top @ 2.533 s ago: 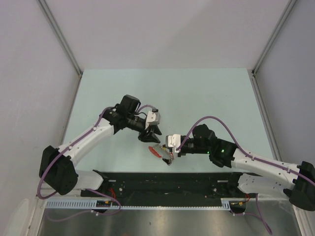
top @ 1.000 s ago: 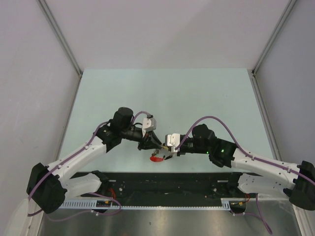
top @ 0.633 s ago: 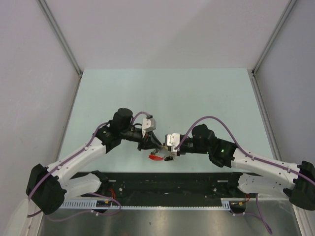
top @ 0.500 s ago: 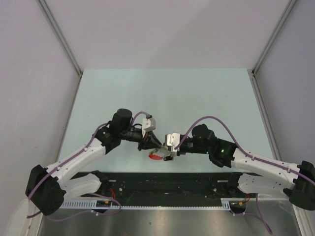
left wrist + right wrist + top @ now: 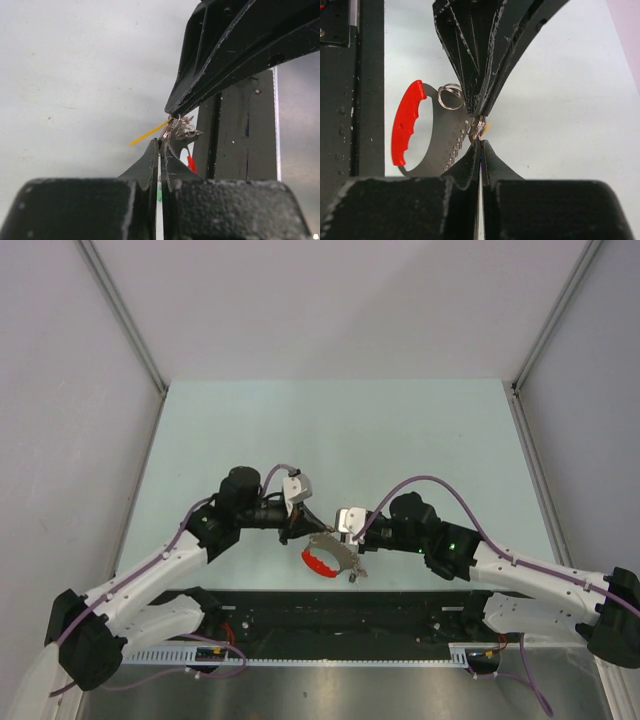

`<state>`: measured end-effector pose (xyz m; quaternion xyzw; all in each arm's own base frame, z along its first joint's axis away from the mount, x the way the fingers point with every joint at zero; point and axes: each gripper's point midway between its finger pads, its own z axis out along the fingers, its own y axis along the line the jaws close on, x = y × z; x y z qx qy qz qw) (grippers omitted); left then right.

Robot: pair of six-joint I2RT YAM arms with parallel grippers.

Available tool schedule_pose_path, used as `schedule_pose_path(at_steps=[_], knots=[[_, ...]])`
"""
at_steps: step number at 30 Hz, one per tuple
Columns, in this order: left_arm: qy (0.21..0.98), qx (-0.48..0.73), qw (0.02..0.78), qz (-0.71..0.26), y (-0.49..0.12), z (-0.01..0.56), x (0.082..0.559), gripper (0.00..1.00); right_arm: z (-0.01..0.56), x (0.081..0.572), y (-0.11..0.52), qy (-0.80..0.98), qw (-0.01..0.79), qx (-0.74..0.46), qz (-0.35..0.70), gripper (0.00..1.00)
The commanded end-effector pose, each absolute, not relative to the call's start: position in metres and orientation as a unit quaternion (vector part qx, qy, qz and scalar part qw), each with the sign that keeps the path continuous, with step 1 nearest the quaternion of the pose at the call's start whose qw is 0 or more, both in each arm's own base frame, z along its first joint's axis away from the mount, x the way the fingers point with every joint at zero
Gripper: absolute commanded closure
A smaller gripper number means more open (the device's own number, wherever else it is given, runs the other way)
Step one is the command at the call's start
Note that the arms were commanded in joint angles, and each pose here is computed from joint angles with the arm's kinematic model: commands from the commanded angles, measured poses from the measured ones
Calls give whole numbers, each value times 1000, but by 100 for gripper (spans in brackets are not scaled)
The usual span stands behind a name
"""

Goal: Put the keys on the keyring

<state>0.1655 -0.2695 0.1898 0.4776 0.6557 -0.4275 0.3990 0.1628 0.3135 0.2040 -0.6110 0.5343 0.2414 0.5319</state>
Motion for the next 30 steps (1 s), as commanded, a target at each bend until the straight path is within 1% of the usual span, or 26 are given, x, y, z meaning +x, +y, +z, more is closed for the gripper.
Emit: schedule_pose_path(at_steps=[1, 7, 8, 10, 11, 12, 15, 18, 23, 28, 30], knots=[[656, 431, 452, -424, -269, 213, 178, 100, 237, 170, 319, 519, 573, -588, 239, 100], [634, 352, 519, -453, -268, 245, 187, 99, 234, 173, 323, 518, 582, -579, 242, 100], [636, 340, 518, -459, -267, 240, 186, 100, 233, 172, 325, 518, 581, -578, 244, 100], [615, 313, 536, -485, -269, 256, 185, 100, 234, 172, 329, 513, 589, -574, 247, 100], [624, 291, 531, -493, -268, 251, 186, 100, 232, 172, 330, 513, 590, -572, 247, 100], [612, 282, 545, -499, -267, 258, 188, 100, 228, 174, 329, 517, 591, -570, 243, 100], [613, 239, 557, -507, -262, 261, 192, 100, 229, 177, 331, 515, 604, -559, 240, 100], [589, 199, 581, -525, -256, 276, 194, 100, 222, 179, 332, 519, 602, -559, 237, 100], [575, 158, 587, -547, -253, 279, 195, 100, 216, 175, 341, 515, 599, -564, 241, 100], [557, 153, 590, -564, -256, 282, 191, 100, 214, 182, 345, 522, 605, -554, 234, 100], [562, 155, 588, -561, -257, 279, 193, 99, 217, 190, 341, 534, 615, -537, 219, 100]])
